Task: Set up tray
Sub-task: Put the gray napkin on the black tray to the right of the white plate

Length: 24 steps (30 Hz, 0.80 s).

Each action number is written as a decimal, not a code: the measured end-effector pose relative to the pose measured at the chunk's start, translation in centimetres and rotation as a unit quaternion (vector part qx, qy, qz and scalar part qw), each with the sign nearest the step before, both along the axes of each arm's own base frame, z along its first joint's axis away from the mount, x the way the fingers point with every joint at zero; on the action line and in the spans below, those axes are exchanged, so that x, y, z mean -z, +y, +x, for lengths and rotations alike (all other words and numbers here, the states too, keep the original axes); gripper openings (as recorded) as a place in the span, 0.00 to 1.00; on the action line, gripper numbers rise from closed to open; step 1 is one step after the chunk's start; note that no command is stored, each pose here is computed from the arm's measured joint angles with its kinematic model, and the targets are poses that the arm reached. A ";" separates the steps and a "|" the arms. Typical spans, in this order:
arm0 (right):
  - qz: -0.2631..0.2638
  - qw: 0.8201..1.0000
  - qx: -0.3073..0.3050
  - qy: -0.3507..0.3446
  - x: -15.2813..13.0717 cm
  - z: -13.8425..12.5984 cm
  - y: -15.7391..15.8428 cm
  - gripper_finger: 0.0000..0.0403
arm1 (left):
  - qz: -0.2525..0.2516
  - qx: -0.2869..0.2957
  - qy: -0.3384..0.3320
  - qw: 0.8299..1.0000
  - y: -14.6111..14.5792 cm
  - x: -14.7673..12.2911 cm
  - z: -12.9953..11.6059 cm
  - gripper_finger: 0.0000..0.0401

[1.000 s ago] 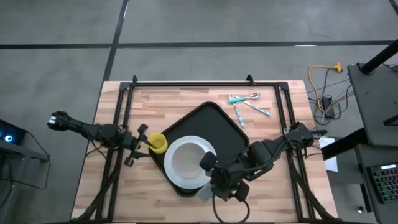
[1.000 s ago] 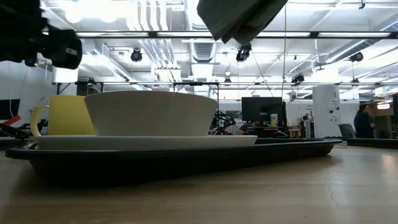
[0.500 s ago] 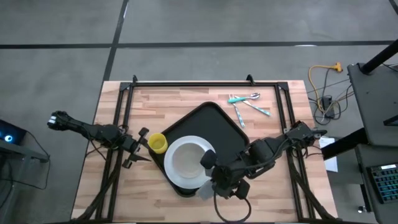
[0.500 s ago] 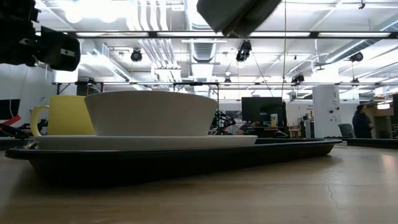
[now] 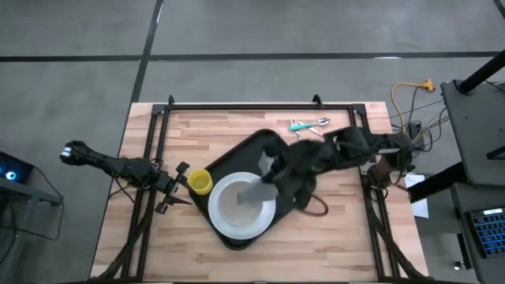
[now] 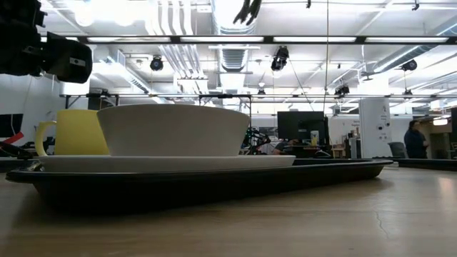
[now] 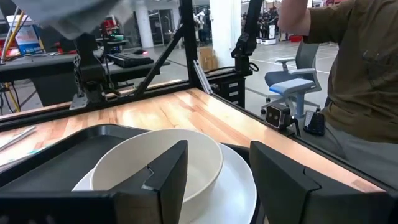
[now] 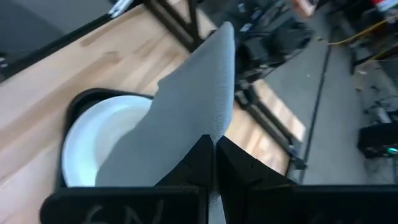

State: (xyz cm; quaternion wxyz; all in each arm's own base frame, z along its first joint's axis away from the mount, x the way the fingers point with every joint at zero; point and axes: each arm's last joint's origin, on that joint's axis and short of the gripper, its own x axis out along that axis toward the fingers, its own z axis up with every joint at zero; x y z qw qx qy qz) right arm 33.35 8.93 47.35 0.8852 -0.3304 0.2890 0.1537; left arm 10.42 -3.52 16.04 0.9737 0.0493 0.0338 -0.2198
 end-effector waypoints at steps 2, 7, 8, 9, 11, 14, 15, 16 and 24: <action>0.002 1.000 0.010 -0.017 -0.7 -0.3 -0.9 0.02 | 0.000 0.000 0.000 1.000 0.0 0.0 0.0 0.40; 0.005 0.999 0.030 -0.036 -1.3 -0.3 -2.4 0.02 | 0.002 0.000 0.007 1.000 0.0 0.1 0.0 0.40; 0.006 0.999 0.032 -0.038 -1.2 -0.2 -2.5 0.02 | 0.002 0.000 0.007 1.000 0.0 0.2 0.0 0.40; 0.006 0.998 0.034 -0.043 -1.1 0.0 -2.6 0.02 | 0.002 0.000 0.008 1.000 0.0 0.2 0.1 0.40; 0.008 0.997 0.036 -0.065 -1.2 0.4 -2.7 0.02 | 0.003 0.000 0.010 1.000 0.0 0.2 0.1 0.40; 0.000 0.995 0.041 -0.087 -1.1 0.6 -2.8 0.02 | 0.004 0.000 0.012 1.000 0.0 0.2 0.1 0.40; 0.000 0.995 0.041 -0.092 -0.9 0.6 -2.9 0.02 | 0.004 0.000 0.013 1.000 0.0 0.3 0.1 0.40; 0.001 0.994 0.043 -0.098 -0.7 0.7 -3.0 0.02 | 0.004 0.000 0.013 1.000 0.0 0.3 0.1 0.40; 0.013 0.984 0.075 -0.161 0.9 -0.7 -5.3 0.02 | 0.005 0.000 0.017 1.000 0.0 0.3 0.1 0.40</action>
